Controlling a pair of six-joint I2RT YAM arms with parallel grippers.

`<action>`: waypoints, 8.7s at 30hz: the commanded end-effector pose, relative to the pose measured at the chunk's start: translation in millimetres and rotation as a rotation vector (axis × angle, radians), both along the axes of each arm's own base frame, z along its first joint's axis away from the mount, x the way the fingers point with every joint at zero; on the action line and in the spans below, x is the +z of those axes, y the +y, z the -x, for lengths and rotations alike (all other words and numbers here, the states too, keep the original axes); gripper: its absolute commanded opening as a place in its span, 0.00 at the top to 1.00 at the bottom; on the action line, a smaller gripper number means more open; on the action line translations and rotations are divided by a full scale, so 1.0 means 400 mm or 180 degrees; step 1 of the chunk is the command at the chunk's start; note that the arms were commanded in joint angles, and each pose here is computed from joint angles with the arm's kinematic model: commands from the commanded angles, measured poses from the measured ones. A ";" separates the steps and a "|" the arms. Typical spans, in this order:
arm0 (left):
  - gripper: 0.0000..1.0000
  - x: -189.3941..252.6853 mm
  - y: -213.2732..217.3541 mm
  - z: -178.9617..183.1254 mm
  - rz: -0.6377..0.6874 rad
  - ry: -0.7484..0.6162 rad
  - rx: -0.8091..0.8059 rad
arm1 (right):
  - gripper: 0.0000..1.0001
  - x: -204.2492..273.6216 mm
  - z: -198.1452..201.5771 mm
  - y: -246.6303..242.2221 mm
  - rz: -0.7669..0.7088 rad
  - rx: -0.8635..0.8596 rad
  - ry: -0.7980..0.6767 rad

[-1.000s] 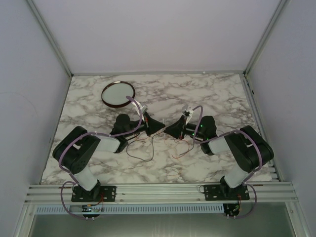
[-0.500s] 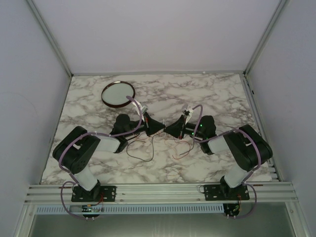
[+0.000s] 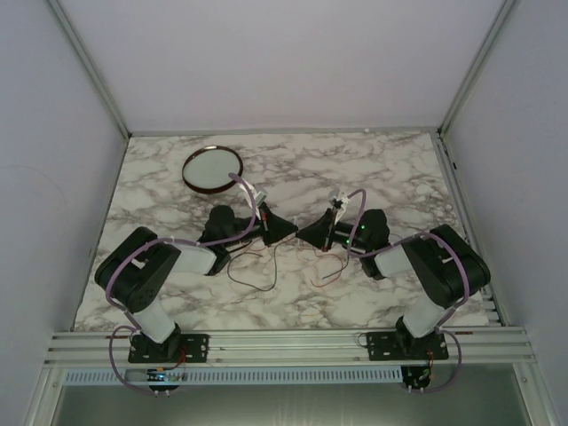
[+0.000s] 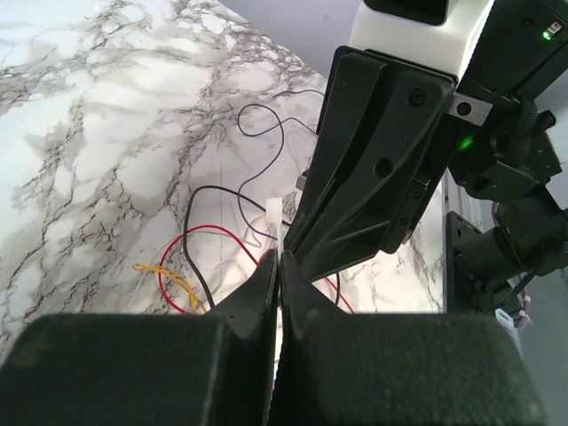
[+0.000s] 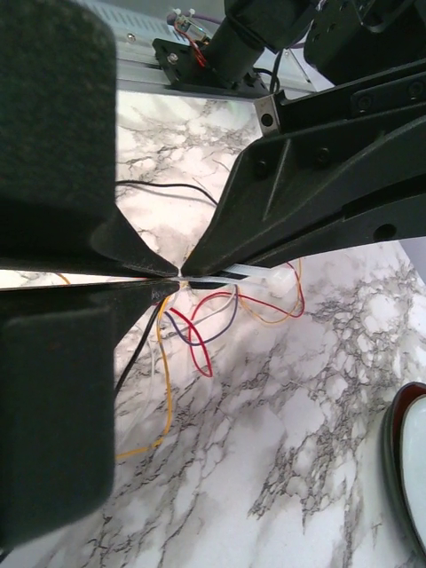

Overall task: Zip-tie the wires
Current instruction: Tie the cable at the center of the board.

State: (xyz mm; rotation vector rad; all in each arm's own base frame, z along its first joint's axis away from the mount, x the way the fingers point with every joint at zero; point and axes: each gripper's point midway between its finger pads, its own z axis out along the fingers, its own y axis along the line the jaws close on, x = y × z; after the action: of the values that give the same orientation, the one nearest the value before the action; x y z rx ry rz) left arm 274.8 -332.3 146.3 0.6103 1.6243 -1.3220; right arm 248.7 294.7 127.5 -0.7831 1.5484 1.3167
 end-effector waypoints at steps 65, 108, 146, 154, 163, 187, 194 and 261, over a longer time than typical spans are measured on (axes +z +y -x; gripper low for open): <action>1.00 0.011 0.015 -0.010 -0.1082 -0.2417 0.0288 | 1.00 0.023 0.090 -0.027 0.0959 0.0656 0.1007; 1.00 -0.018 -0.006 0.021 -0.1221 -0.2523 0.0118 | 1.00 -0.013 0.116 -0.038 0.1070 0.0931 0.1040; 1.00 -0.014 -0.002 0.022 -0.1205 -0.2552 0.0184 | 1.00 -0.031 0.103 -0.049 0.1159 0.0929 0.1095; 1.00 -0.015 -0.003 0.023 -0.1212 -0.2562 0.0177 | 1.00 -0.033 0.093 -0.048 0.1178 0.0916 0.1092; 1.00 -0.020 -0.004 0.024 -0.1219 -0.2551 0.0172 | 1.00 -0.022 0.091 -0.047 0.1163 0.0928 0.1026; 1.00 -0.019 -0.006 0.026 -0.1224 -0.2563 0.0174 | 1.00 -0.005 0.069 -0.050 0.1169 0.0842 0.0908; 1.00 -0.017 -0.008 0.028 -0.1216 -0.2575 0.0165 | 1.00 -0.005 0.059 -0.049 0.1170 0.0825 0.0910; 1.00 -0.042 -0.026 0.031 -0.1299 -0.2492 0.0165 | 1.00 0.017 0.055 -0.057 0.1114 0.0721 0.0890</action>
State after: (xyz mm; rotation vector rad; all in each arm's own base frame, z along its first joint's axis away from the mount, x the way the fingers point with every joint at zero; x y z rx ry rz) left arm 262.4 -336.0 117.8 1.1625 1.2676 -0.5593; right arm 224.5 272.5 119.4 -1.0423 2.0616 1.3760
